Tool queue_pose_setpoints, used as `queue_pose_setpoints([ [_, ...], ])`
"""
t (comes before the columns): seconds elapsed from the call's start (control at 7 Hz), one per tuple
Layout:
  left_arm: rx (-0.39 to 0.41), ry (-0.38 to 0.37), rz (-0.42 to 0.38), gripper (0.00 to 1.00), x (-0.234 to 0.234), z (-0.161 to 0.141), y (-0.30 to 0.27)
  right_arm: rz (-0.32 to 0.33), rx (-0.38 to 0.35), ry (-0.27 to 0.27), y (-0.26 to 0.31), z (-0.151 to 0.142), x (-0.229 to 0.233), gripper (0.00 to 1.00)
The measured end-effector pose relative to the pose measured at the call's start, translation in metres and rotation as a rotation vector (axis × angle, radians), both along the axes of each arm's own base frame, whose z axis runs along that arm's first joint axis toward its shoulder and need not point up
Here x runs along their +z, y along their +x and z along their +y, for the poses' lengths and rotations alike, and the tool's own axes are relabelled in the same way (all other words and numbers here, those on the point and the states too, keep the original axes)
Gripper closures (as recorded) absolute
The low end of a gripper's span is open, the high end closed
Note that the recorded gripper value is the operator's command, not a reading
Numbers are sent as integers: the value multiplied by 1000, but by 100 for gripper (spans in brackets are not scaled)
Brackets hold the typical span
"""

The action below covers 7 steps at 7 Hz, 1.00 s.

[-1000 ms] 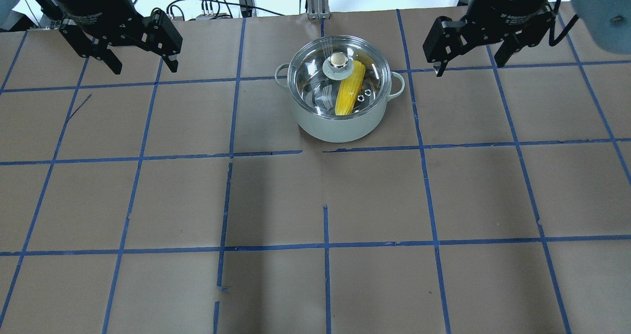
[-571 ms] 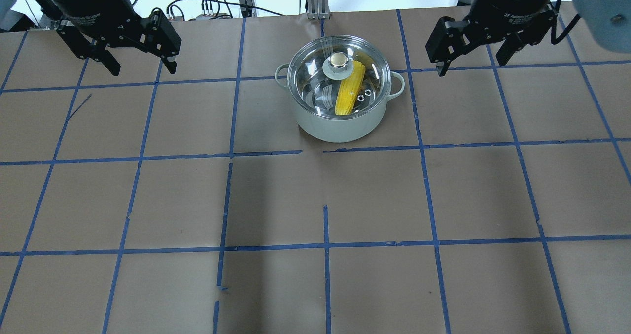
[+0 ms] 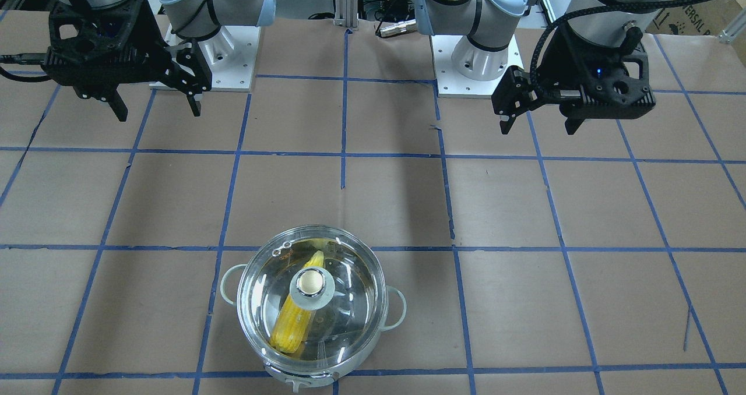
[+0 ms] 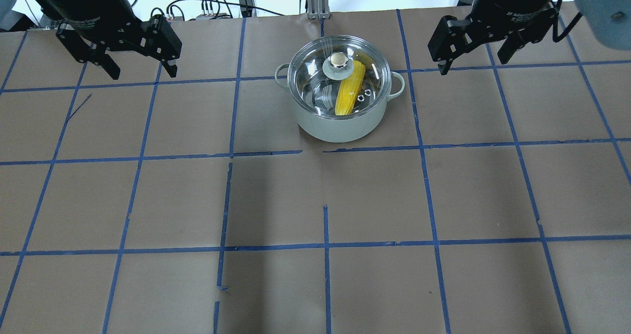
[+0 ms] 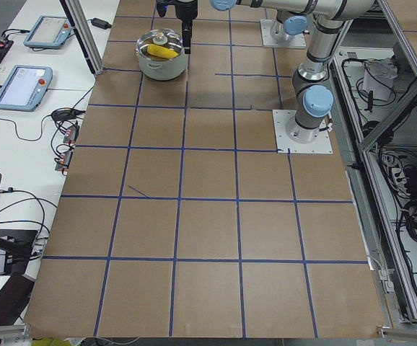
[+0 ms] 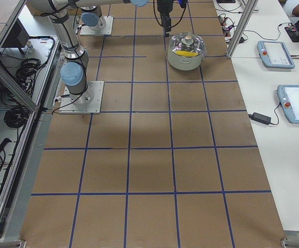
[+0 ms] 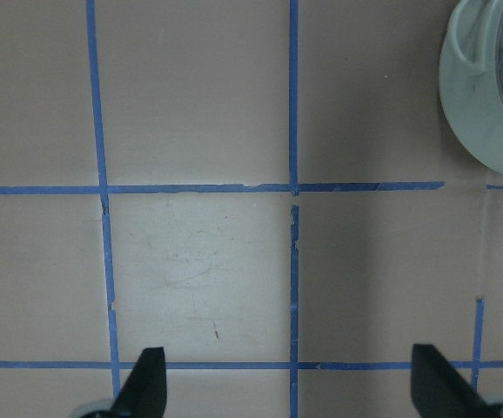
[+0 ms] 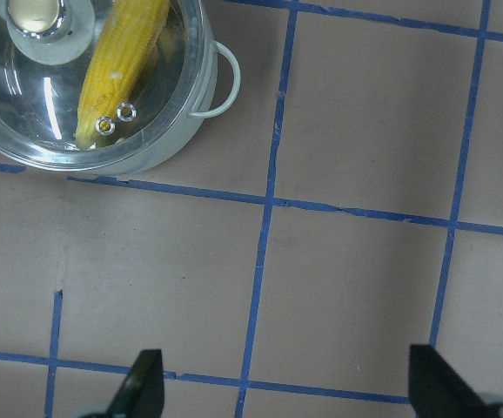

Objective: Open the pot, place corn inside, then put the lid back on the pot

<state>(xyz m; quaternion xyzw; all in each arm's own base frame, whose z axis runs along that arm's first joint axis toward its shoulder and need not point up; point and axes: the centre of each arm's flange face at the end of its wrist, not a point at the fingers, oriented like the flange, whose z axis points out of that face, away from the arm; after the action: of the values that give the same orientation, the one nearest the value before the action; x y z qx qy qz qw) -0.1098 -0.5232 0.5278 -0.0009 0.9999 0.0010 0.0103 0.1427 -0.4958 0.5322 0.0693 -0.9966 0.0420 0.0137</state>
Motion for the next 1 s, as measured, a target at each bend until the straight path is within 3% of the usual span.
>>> queue_pose_setpoints([
  [1.0, 0, 5, -1, 0, -3, -2, 0, -1, -5, 2, 1, 0, -2, 0],
])
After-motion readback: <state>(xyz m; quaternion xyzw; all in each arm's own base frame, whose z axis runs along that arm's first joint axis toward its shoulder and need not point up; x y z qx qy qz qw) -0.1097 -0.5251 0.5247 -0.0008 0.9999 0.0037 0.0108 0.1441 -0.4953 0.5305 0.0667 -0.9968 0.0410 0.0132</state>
